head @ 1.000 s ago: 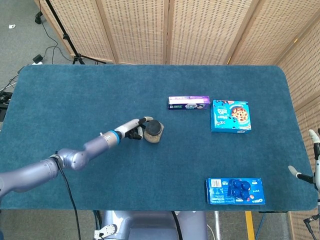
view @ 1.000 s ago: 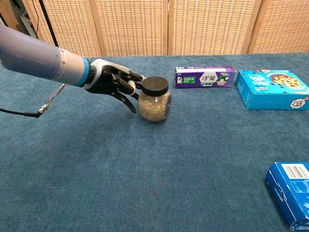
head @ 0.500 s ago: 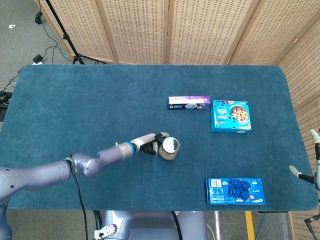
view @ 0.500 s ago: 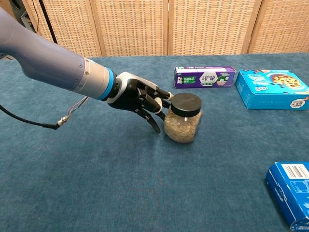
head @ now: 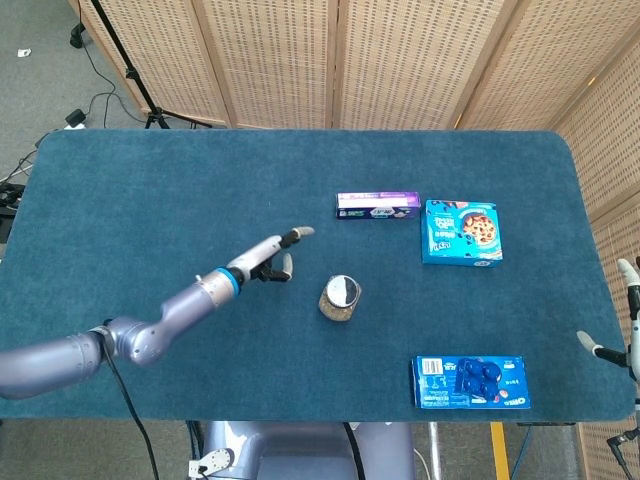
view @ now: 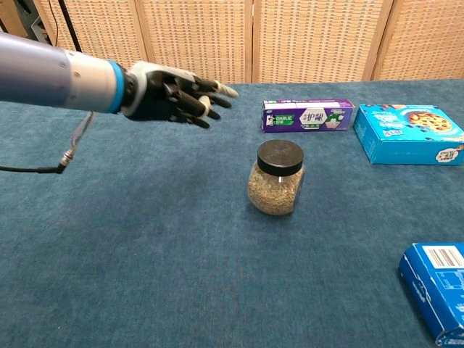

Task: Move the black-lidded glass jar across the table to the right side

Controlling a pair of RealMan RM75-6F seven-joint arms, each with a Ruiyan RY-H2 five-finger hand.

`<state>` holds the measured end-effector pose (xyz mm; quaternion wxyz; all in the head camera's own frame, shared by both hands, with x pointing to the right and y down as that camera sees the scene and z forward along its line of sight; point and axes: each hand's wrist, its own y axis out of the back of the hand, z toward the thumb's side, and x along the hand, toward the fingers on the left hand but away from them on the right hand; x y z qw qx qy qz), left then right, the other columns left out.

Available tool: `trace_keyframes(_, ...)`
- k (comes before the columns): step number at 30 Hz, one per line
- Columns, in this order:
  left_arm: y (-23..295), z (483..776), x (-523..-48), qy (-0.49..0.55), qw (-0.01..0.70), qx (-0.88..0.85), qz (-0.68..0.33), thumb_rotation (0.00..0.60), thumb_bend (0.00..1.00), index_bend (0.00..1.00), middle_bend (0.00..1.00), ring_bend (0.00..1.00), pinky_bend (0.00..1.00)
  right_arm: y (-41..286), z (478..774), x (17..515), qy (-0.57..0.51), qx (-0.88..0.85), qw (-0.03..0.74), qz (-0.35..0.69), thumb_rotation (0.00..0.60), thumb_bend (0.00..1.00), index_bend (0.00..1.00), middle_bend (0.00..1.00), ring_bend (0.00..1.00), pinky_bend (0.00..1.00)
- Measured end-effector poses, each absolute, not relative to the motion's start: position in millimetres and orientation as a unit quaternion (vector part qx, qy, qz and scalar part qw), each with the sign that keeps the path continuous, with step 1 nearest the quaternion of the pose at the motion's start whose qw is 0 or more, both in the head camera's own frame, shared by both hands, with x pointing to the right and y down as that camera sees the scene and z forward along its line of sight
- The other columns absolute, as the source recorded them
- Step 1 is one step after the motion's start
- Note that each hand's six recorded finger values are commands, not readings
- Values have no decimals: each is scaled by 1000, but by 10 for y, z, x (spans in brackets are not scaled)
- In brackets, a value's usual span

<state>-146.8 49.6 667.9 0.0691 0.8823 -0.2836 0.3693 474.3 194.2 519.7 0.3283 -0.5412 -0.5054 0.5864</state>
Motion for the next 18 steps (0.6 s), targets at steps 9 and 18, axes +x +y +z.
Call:
trace_keyframes(9, 129, 6144, -2375, -398, -124, 834, 363, 600, 0, 0, 0, 0, 0, 1826, 5124, 4442, -464, -581, 397, 538, 600, 0, 0, 0, 0, 0)
trace_keyframes(18, 261, 5738, -3439, -421, -258, 737, 462, 600, 0, 0, 0, 0, 0, 1498, 4997, 4103, -405, -612, 456, 504, 600, 28, 1, 0, 0, 0)
